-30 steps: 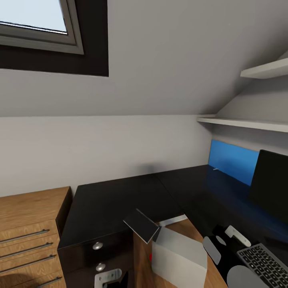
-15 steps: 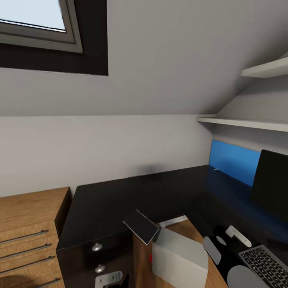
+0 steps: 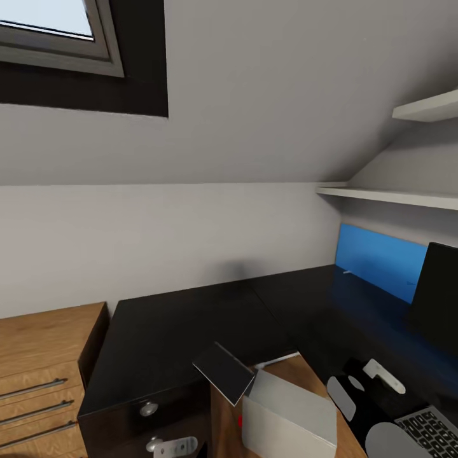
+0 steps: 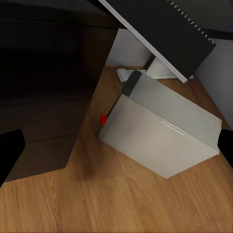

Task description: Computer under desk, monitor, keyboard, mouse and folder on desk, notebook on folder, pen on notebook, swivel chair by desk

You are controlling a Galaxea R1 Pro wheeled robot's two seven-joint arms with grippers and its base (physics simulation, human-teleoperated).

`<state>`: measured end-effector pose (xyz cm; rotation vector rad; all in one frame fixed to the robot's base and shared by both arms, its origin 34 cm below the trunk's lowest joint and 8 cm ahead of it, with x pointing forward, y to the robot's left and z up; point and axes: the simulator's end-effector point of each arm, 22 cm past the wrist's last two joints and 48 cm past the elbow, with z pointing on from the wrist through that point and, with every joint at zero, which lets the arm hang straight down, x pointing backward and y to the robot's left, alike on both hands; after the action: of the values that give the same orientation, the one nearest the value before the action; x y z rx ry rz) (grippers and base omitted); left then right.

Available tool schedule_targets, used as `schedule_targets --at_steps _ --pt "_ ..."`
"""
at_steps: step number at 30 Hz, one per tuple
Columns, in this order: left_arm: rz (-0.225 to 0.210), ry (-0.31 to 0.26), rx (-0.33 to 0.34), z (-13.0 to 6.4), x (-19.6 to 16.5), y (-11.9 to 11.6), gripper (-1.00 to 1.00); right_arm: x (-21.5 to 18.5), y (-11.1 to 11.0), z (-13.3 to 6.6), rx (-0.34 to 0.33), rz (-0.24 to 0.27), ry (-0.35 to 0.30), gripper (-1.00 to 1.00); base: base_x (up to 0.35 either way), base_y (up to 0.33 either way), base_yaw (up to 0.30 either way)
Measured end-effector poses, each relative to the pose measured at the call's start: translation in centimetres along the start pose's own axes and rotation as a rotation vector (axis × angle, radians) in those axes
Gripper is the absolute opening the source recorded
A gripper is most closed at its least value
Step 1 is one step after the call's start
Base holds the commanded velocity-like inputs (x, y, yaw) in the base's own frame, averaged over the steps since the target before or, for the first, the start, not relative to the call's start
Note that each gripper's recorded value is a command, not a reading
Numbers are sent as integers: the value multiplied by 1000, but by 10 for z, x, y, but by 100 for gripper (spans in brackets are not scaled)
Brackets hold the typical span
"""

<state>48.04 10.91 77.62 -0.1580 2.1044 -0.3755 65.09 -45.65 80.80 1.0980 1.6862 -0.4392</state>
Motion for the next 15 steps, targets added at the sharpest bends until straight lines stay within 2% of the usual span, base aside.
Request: schedule_targets --at_steps 7,15 --pt "1 3 2 0 1 -1 100 -10 -11 9 16 -3 -16 -100 11 -16 0" --pt "0 2 0 0 1 0 100 -16 -17 14 26 -6 -25 -100 44 -176 0"
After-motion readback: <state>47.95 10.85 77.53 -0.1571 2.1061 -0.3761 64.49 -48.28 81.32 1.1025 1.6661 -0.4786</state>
